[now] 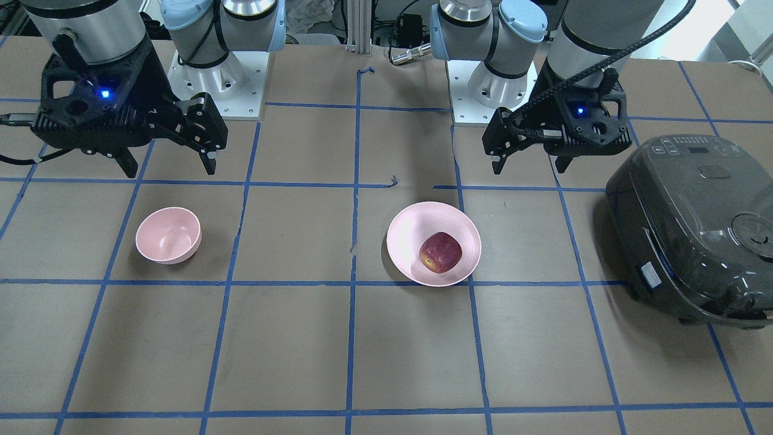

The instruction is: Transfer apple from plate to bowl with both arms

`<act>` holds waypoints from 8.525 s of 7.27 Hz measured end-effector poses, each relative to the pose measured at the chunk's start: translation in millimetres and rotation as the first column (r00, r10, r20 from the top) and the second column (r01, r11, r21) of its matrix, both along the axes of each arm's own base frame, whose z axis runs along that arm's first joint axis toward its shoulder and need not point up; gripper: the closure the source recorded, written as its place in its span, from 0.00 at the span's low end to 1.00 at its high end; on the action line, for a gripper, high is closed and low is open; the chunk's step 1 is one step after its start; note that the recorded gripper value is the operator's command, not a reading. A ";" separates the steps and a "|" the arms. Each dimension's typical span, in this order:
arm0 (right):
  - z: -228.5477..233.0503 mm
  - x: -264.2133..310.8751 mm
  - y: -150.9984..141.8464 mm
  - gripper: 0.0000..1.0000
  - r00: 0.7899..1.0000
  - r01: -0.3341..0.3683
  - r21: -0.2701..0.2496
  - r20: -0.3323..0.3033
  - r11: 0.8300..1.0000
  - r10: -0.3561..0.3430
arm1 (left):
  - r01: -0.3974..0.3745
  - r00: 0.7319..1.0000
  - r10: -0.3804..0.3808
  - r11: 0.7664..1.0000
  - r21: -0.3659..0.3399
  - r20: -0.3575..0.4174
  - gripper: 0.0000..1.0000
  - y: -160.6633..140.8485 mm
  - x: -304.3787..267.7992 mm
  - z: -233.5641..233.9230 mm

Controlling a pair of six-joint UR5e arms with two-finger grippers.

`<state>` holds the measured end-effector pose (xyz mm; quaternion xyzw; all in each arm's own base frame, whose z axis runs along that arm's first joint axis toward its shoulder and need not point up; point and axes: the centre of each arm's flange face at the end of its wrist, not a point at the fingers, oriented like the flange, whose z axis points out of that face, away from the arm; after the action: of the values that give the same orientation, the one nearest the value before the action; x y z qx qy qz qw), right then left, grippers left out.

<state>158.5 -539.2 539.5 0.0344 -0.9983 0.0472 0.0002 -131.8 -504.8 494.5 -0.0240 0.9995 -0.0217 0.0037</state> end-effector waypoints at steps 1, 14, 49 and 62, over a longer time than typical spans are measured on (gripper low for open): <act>-0.8 0.1 0.0 0.00 1.000 0.000 0.001 0.001 1.000 0.000 | 0.000 1.000 0.000 1.000 0.000 0.000 0.00 0.3 0.0 -0.2; -333.4 -186.6 56.4 0.95 0.991 0.136 0.173 -0.036 0.975 -0.131 | -0.565 0.813 0.581 0.801 0.199 -0.030 0.00 -16.5 -44.6 -201.0; 3.2 -26.5 4.5 0.00 0.940 0.340 0.072 -0.020 0.938 -0.339 | -0.126 0.964 0.125 0.992 0.012 -0.235 0.00 46.2 -322.6 -262.1; -0.1 -24.6 0.4 0.00 0.957 0.290 0.035 -0.008 0.956 -0.290 | 0.031 0.999 -0.030 0.998 -0.046 0.013 0.00 11.3 0.4 19.4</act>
<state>133.9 -538.8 539.4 -0.1124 -0.9932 0.0286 0.0076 -131.4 -493.5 513.9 -0.0087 0.9989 -0.0447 0.0089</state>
